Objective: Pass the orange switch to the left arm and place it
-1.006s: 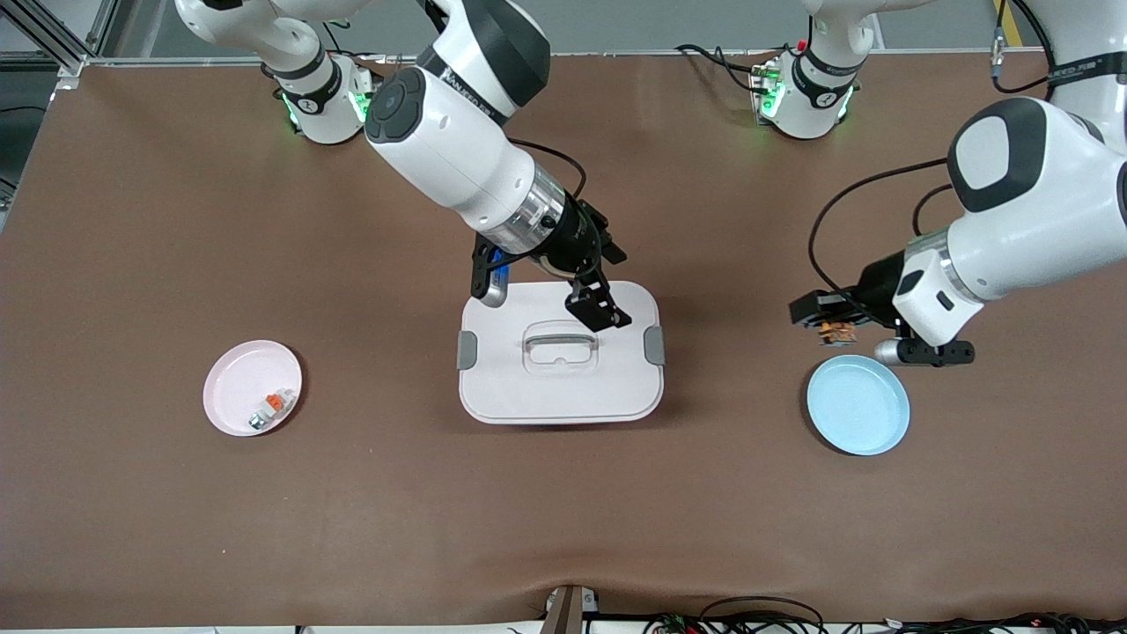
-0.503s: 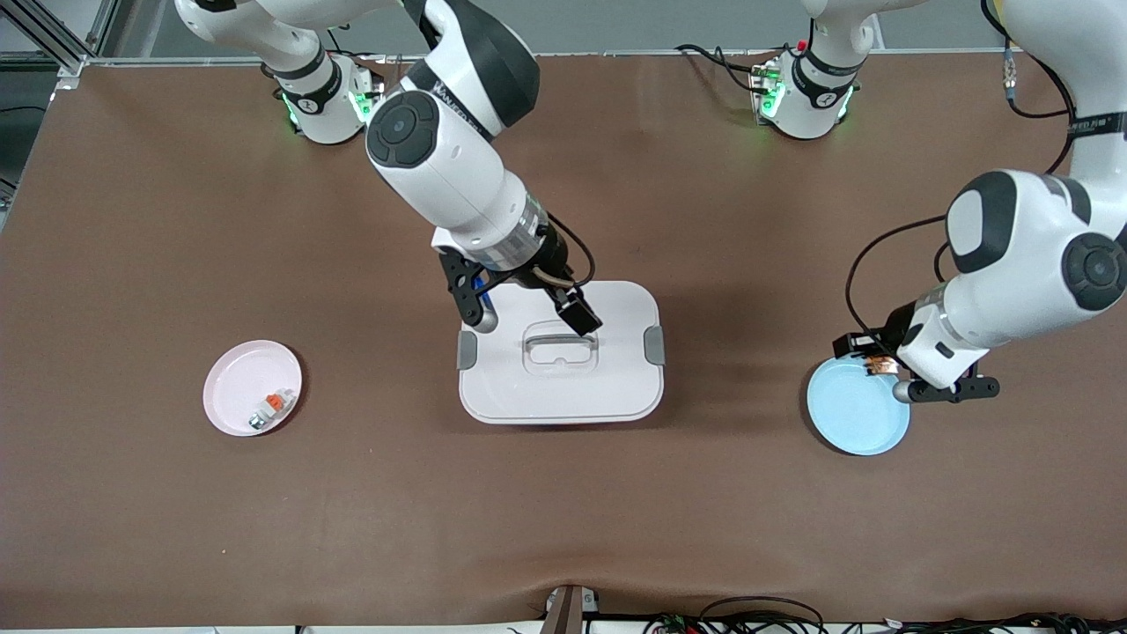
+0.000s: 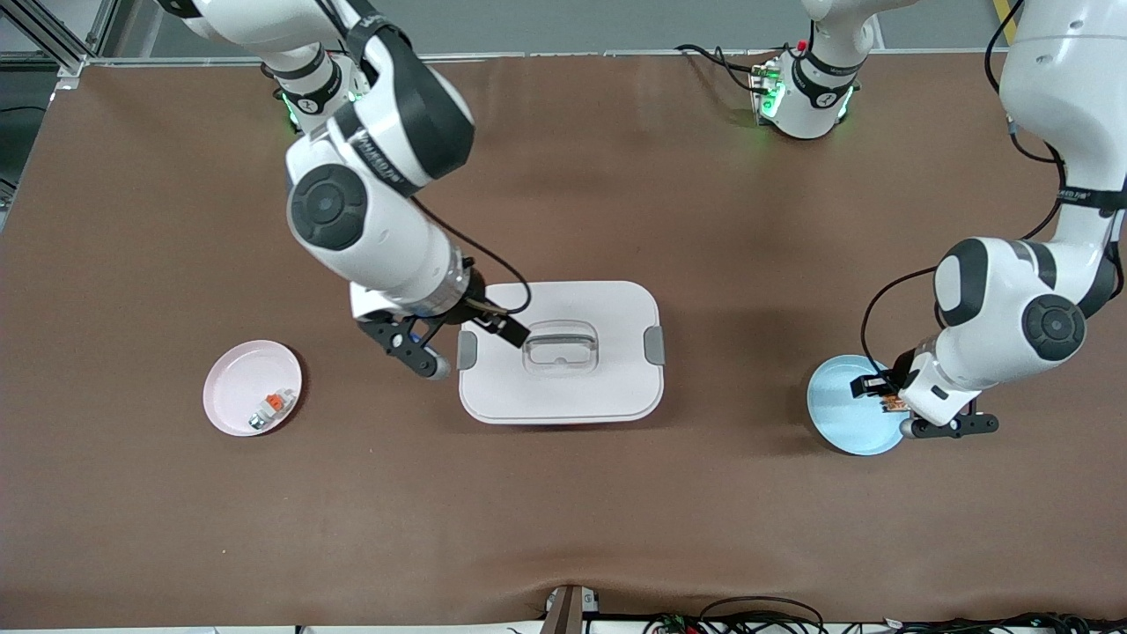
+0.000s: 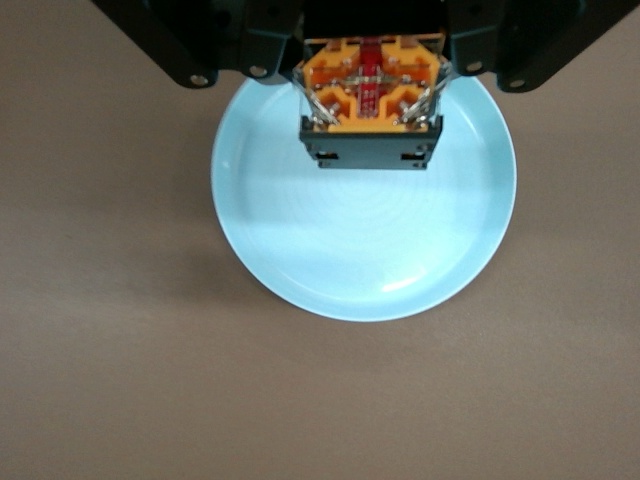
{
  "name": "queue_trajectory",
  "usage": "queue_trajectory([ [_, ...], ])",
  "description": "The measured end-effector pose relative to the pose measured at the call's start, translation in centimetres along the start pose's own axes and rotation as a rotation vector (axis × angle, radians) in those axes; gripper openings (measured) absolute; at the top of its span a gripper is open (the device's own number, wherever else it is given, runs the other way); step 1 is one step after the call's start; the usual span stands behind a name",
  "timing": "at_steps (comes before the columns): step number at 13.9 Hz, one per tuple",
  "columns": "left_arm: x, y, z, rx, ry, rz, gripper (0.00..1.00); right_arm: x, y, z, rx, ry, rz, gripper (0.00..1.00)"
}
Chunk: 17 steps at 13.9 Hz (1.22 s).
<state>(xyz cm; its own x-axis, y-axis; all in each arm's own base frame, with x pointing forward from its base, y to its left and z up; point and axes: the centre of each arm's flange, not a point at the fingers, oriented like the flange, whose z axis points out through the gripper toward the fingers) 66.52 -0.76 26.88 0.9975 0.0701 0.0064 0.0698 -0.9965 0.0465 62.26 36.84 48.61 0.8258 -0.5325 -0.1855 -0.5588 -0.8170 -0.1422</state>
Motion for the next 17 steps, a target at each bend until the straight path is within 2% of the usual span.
queue_trajectory([
  [1,0.1,-0.5,1.1,0.003,0.001,-0.004,0.05,0.9,0.8,-0.6,-0.013,0.0,-0.028,1.0],
  [4,0.5,-1.3,2.9,0.0,-0.005,-0.014,0.31,3.8,3.3,-2.6,-0.035,0.003,-0.128,1.0],
  [9,0.7,-1.4,2.5,0.001,0.0,-0.016,0.85,8.7,7.7,-5.1,-0.094,0.038,-0.267,1.0],
  [11,0.8,-1.4,1.9,0.003,0.006,-0.016,1.0,10.1,9.2,-6.4,-0.093,0.045,-0.305,1.0],
  [13,1.1,-1.4,0.3,0.009,0.026,-0.013,1.0,11.6,10.6,-7.3,-0.099,0.057,-0.338,1.0],
  [17,1.0,-1.3,-8.0,0.051,0.044,0.003,1.0,13.8,12.6,-8.0,-0.221,0.143,-0.411,1.0],
])
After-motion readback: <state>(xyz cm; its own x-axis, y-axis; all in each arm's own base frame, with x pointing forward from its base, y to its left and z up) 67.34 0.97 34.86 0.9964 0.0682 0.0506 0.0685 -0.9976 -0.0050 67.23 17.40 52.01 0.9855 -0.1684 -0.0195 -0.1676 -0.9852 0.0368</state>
